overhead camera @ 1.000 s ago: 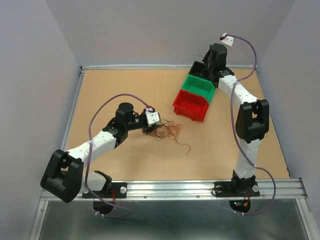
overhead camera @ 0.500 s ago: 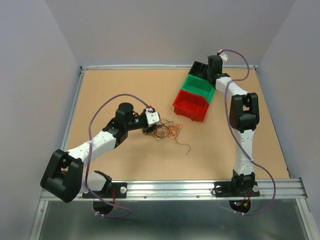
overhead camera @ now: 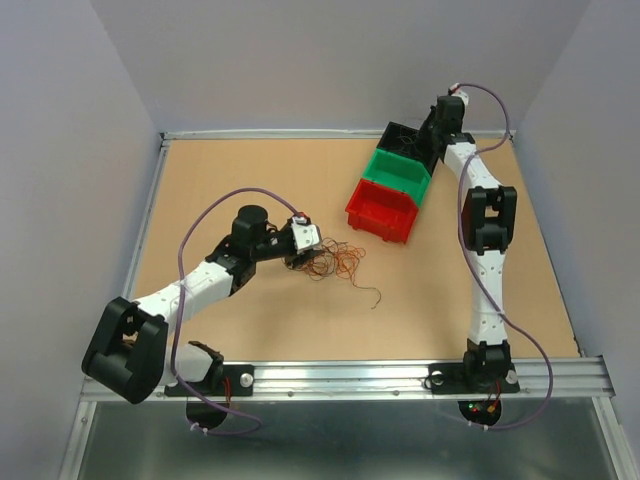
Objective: Untangle the cables
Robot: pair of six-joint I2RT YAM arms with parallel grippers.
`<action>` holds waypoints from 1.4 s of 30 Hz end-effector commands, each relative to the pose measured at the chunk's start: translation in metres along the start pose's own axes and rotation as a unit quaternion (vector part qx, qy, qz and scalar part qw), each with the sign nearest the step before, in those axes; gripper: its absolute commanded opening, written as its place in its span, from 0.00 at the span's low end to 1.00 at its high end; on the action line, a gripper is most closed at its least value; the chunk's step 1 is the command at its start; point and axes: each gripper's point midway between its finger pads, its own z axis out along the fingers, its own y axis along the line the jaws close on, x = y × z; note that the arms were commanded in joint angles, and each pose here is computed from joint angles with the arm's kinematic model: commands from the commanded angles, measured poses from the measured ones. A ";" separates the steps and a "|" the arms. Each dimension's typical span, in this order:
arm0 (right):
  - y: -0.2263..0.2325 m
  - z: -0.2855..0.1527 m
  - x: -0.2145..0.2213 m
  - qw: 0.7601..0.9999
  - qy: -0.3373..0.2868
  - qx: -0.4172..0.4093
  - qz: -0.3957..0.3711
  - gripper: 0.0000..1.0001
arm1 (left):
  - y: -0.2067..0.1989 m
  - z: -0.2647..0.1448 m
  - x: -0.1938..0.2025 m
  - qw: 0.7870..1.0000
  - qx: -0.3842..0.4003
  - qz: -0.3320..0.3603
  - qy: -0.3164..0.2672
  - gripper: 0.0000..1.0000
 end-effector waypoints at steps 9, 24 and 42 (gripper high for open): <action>-0.011 0.011 0.077 0.933 0.090 -0.125 -0.326 0.01 | 0.006 0.003 -0.014 1.000 0.008 0.021 -0.018 0.63; 0.018 -0.030 0.046 0.903 0.021 -0.194 -0.383 0.50 | 0.004 0.003 -0.013 0.999 0.014 0.025 -0.016 0.63; 0.062 -0.067 -0.015 0.924 -0.068 -0.241 -0.289 0.57 | 0.004 0.003 -0.013 0.999 0.013 0.026 -0.014 0.63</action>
